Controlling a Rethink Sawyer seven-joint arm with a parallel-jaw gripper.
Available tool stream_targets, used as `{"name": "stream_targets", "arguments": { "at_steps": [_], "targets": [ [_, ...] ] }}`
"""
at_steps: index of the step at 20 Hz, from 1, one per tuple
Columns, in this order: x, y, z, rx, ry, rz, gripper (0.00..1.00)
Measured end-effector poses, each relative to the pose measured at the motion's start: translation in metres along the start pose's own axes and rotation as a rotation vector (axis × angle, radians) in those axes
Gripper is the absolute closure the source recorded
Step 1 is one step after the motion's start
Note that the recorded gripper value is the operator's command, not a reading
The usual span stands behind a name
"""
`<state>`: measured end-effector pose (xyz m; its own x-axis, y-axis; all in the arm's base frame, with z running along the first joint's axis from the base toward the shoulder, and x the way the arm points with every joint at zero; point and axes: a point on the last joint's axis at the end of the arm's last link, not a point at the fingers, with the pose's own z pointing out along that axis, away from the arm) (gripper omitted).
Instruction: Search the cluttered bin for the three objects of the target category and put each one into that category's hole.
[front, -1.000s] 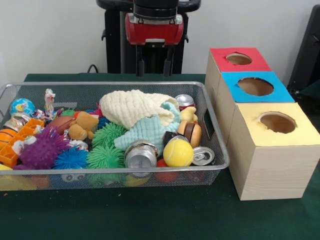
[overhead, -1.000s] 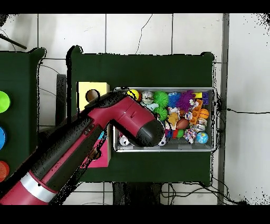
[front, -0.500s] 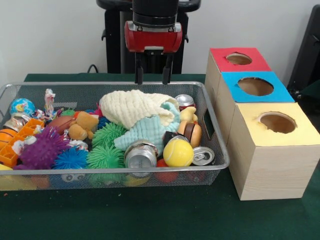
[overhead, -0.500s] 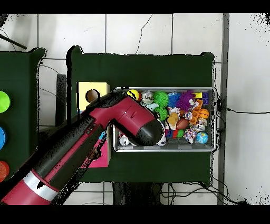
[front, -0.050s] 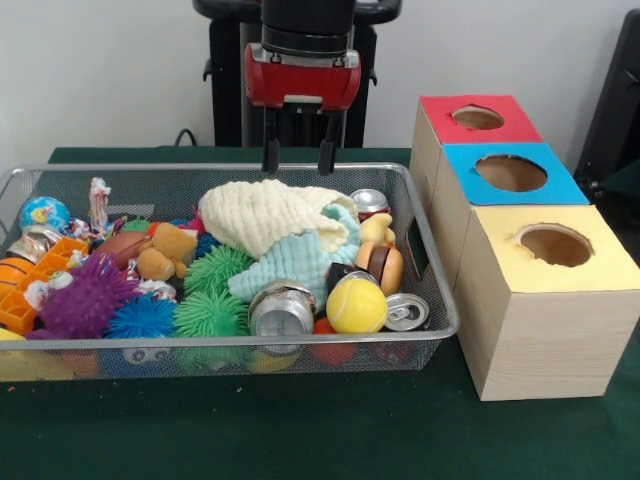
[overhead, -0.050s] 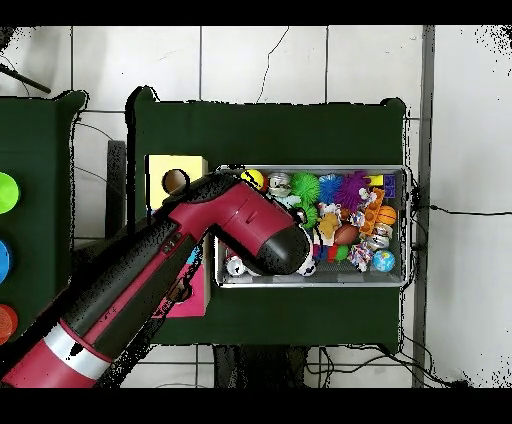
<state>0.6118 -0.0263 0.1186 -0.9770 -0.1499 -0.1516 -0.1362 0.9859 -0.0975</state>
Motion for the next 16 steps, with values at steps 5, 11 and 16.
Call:
{"name": "stream_targets", "arguments": {
  "at_steps": [5,11,16],
  "targets": [
    [0.0,0.0,0.004,0.004,-0.008,0.001,0.0],
    [0.002,0.004,0.014,-0.005,-0.014,0.005,0.0],
    [0.005,0.007,0.022,-0.02,-0.012,0.01,0.0]
  ]
}}
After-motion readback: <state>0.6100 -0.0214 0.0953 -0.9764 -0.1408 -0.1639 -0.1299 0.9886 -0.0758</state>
